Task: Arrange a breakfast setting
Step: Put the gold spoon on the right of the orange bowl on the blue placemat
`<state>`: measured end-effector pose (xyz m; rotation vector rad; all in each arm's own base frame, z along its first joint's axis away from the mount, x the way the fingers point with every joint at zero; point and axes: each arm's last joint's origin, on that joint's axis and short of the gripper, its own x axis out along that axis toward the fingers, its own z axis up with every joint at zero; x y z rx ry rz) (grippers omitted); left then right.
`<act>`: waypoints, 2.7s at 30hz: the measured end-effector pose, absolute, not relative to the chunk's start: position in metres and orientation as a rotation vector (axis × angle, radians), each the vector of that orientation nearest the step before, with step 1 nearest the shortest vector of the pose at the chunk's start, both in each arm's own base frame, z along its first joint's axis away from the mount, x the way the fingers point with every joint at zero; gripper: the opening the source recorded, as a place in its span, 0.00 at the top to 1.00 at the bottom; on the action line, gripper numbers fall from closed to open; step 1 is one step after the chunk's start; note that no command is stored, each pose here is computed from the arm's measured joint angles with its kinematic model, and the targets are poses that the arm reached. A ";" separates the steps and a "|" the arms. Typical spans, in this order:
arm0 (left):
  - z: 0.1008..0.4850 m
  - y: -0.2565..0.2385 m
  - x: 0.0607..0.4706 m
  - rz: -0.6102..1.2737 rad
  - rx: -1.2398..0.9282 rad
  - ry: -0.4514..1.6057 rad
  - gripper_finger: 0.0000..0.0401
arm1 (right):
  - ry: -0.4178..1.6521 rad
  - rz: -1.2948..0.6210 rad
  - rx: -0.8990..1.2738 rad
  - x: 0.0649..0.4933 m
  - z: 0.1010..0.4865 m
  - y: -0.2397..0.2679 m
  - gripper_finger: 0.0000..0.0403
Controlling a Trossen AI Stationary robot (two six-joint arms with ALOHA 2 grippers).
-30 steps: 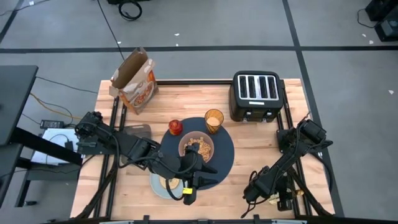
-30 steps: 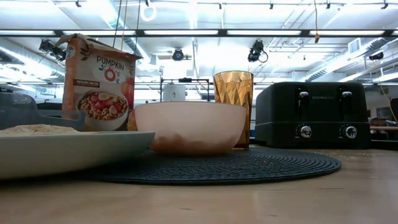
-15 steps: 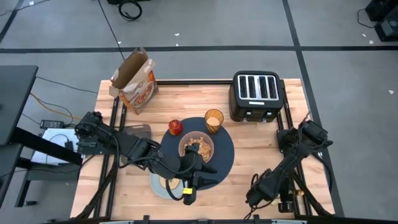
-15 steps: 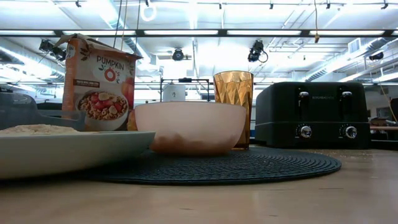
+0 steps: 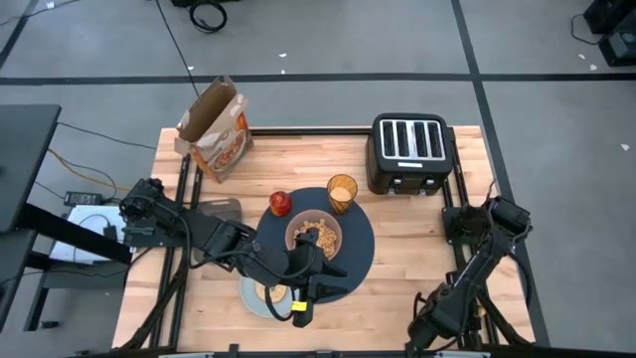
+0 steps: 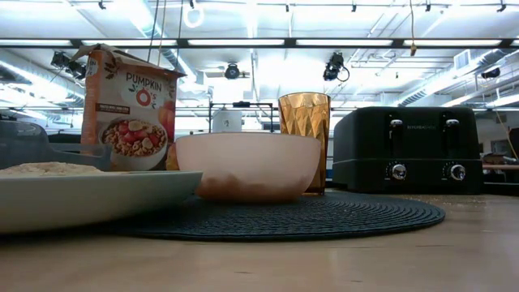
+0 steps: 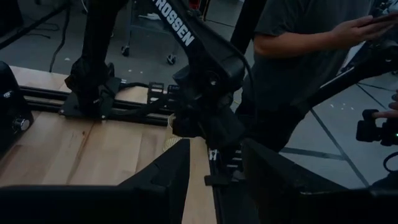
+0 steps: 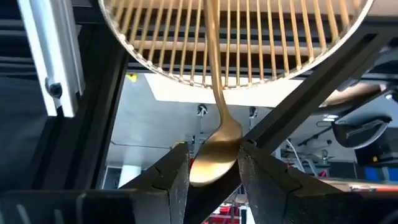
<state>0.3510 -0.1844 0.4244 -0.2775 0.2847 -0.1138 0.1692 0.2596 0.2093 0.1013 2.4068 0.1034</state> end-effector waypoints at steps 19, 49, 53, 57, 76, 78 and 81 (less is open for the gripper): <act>0.425 -0.184 0.351 -0.113 -0.279 0.283 0.62 | 2.350 -0.048 0.043 0.161 0.208 0.264 0.82; 0.422 -0.184 0.350 -0.121 -0.188 0.304 0.62 | 2.365 0.071 0.410 0.187 0.249 0.227 0.96; 0.419 -0.183 0.349 -0.116 -0.171 0.336 0.62 | 2.383 0.126 0.507 0.185 0.263 0.221 0.96; 0.418 -0.185 0.348 -0.126 -0.130 0.344 0.62 | 2.396 0.185 0.587 0.179 0.278 0.215 0.96; 0.344 -0.200 0.360 -0.260 -0.448 0.290 0.56 | 1.975 0.005 0.548 0.160 0.328 0.163 0.96; 0.326 -0.198 0.364 -0.248 -0.511 0.287 0.50 | 1.937 0.000 0.504 0.167 0.325 0.160 0.96; 0.310 -0.190 0.372 -0.213 -0.568 0.289 0.38 | 1.910 0.017 0.431 0.179 0.317 0.157 0.96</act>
